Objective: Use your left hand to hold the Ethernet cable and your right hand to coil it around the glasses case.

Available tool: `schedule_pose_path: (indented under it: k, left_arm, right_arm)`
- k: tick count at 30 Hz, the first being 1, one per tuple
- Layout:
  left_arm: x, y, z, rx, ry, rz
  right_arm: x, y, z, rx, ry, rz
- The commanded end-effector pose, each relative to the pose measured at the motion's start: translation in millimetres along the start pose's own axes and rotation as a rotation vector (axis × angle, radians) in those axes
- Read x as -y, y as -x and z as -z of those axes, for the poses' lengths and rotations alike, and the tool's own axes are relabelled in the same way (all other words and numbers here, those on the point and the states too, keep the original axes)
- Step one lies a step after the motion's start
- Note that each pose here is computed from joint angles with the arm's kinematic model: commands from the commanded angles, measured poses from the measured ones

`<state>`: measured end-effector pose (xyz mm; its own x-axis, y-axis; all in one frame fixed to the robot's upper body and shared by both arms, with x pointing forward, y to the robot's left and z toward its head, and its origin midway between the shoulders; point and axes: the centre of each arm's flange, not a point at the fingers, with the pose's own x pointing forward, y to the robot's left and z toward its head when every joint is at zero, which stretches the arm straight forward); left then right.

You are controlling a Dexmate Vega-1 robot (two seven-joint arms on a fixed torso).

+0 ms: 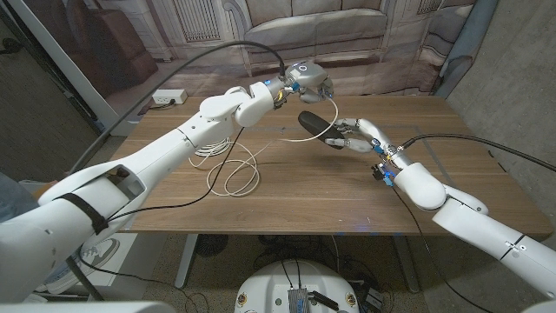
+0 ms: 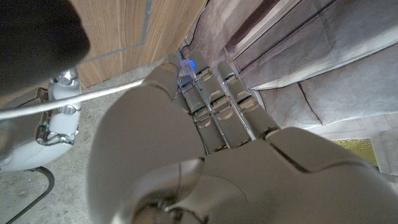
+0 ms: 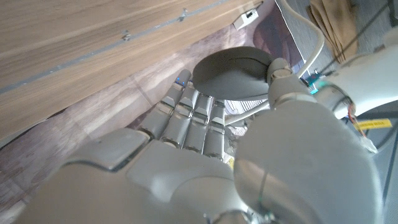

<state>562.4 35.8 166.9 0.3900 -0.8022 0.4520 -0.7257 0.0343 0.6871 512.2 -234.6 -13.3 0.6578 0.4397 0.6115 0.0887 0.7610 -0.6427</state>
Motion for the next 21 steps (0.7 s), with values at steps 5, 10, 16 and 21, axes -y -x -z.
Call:
schedule_pose_path:
  k: [5, 10, 16, 21]
  left_arm:
    - [14.7, -4.2, 2.4, -0.032, 0.038, 0.029]
    - [19.0, 2.7, 4.3, -0.050, 0.061, 0.037]
    - [26.5, 12.3, 5.0, -0.070, 0.093, 0.047]
    - [33.1, 19.4, 4.6, -0.080, 0.127, 0.050]
  right_arm:
    - [17.0, 18.1, -14.3, 0.111, -0.151, 0.089]
    - [22.6, 21.0, -16.4, 0.117, -0.147, 0.121]
    - [28.8, 22.9, -20.5, 0.133, -0.152, 0.148]
    - [35.2, 21.7, -25.0, 0.130, -0.106, 0.170]
